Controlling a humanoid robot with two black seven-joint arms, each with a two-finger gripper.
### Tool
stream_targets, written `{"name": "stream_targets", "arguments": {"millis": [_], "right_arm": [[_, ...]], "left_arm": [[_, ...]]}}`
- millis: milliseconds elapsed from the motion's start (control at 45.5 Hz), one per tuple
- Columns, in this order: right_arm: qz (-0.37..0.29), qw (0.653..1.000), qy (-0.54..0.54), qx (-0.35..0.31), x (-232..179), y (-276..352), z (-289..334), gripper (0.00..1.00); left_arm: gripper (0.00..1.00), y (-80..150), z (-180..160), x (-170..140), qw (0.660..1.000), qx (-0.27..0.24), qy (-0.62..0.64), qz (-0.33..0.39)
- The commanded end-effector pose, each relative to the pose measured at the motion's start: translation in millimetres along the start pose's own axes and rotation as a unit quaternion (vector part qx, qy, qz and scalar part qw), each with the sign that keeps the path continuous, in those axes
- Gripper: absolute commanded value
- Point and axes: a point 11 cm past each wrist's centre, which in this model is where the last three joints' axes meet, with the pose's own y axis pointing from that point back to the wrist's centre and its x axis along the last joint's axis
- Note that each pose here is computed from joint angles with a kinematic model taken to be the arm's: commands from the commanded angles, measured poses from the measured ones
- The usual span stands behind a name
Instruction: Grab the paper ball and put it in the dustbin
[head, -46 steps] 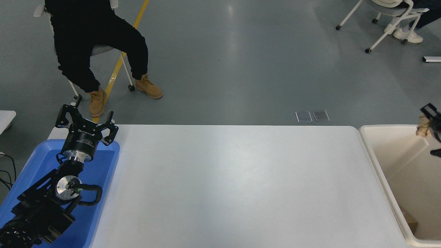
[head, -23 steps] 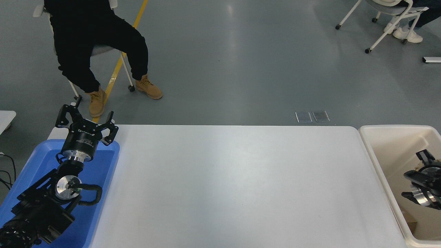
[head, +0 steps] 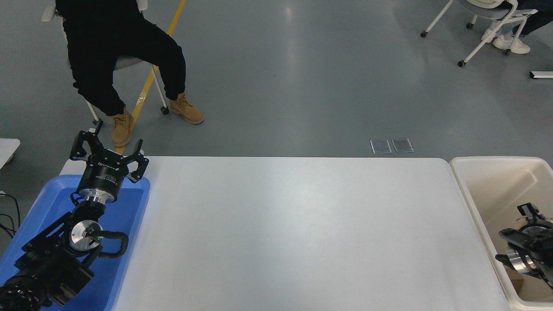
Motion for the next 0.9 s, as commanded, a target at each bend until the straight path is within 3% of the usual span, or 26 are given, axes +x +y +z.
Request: {"name": "stream_targets", "arguments": {"millis": [0, 132, 330, 571, 681, 879], "right_arm": [[-0.027, 1.0, 0.004, -0.002, -17.9, 5.9, 1.8, 1.0], [-0.051, 0.999, 0.001, 0.013, -22.9, 14.3, -17.7, 1.0], [-0.051, 0.995, -0.027, 0.078, 13.5, 29.7, -94.3, 1.0], [-0.07, 0.979, 0.058, 0.185, 26.8, 70.0, -195.0, 1.0], [-0.101, 0.965, 0.09, 0.226, 22.7, 98.0, -235.7, 1.0], [-0.214, 0.924, 0.152, 0.278, 13.5, 163.4, -278.6, 1.0]], "left_arm": [[0.99, -0.3, 0.2, -0.3, 1.0, 0.0, 0.0, 0.0], [0.99, -0.3, 0.2, -0.4, 1.0, 0.0, 0.001, -0.001], [0.99, -0.3, 0.2, -0.4, 1.0, 0.0, 0.001, -0.001], [0.99, -0.3, 0.1, -0.5, 1.0, 0.0, 0.0, -0.001], [0.99, -0.3, 0.1, -0.5, 1.0, 0.0, 0.0, -0.001], [0.99, -0.3, 0.1, -0.5, 1.0, 0.0, 0.0, -0.001]]}}
